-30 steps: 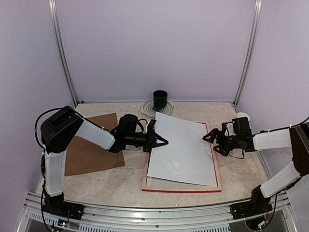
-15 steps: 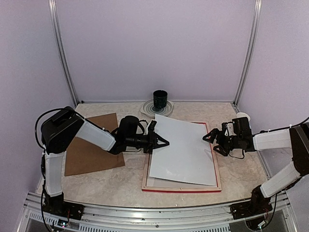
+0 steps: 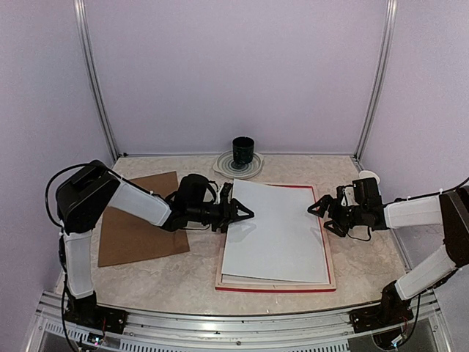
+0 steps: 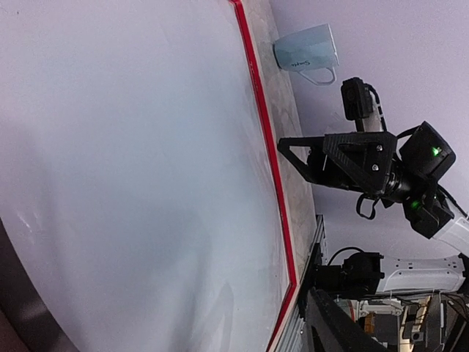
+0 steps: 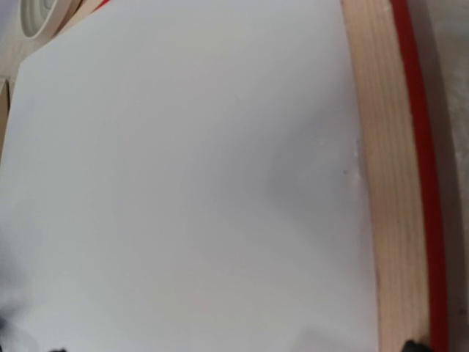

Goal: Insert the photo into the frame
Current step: Place the photo on the mat board.

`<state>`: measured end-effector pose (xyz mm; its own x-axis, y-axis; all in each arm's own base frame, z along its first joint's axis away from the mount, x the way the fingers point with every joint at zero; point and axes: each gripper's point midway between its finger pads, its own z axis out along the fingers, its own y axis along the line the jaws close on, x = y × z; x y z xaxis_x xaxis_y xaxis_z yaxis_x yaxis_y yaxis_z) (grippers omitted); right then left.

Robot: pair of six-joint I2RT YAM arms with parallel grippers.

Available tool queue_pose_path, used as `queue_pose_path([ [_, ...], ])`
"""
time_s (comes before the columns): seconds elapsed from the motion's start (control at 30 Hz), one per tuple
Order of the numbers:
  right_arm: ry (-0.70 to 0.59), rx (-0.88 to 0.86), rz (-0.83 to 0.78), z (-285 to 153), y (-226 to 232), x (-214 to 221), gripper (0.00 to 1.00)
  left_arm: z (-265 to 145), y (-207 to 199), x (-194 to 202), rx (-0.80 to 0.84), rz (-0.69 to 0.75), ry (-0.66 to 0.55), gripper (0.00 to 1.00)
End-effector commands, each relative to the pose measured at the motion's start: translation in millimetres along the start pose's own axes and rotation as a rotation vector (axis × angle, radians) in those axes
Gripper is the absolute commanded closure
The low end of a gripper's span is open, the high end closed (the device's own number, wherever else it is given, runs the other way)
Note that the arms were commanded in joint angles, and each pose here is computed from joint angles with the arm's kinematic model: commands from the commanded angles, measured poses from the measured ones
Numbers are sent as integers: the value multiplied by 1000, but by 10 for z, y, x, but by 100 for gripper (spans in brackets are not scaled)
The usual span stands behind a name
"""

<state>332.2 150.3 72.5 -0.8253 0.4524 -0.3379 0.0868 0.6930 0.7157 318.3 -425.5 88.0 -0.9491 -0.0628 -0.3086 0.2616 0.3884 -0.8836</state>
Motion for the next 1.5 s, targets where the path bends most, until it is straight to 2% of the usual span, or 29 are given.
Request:
queue_pose_path([
  [0.0,37,80,61,-12,-242,109,1,-89,-77,-99,-36,49,-32,35],
  [0.17,38,81,62,-7,-247,111,1,-113,-20,-77,-80,44,-27,22],
  [0.23,38,81,62,-7,-247,111,1,-124,-4,-65,-101,44,-26,3],
  [0.27,39,81,62,-7,-246,111,1,-128,14,-59,-112,43,-26,1],
  [0.83,37,78,63,-11,-242,113,1,-168,-147,-80,-162,106,-37,1],
  [1.07,37,79,63,-16,-252,124,1,-207,55,-67,-224,71,-43,1],
  [1.47,39,79,63,-12,-257,130,1,-336,40,-154,-277,90,-74,1],
])
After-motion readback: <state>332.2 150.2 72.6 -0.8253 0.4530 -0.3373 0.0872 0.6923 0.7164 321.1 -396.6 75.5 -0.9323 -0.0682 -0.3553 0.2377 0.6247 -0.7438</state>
